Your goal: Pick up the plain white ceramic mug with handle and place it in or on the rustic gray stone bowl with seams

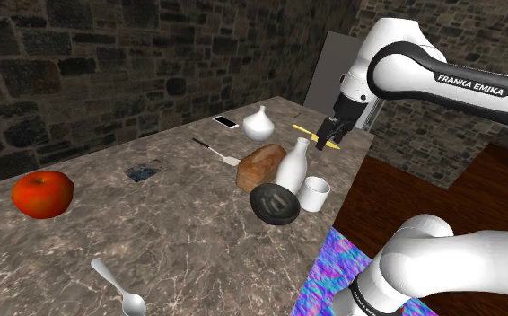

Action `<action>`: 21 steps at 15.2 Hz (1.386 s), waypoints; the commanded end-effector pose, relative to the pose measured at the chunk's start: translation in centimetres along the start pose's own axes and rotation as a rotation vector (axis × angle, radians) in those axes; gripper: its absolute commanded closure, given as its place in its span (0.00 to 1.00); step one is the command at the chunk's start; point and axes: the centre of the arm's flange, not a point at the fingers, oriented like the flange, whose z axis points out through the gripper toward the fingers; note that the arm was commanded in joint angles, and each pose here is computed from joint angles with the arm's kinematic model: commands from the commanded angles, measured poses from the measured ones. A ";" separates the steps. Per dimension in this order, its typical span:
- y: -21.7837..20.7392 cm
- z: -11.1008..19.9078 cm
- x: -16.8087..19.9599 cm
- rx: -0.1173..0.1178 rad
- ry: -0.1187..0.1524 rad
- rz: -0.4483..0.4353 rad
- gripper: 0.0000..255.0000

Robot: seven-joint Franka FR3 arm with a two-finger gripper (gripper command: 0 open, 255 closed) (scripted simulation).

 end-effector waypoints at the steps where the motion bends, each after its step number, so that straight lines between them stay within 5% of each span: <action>1: 0.0 0.0 0.0 0.000 0.000 0.000 0.00; 16: 4.2 19.4 -1.5 0.040 0.006 -0.095 0.00; 21: 4.2 21.8 -1.5 0.041 0.006 -0.096 0.00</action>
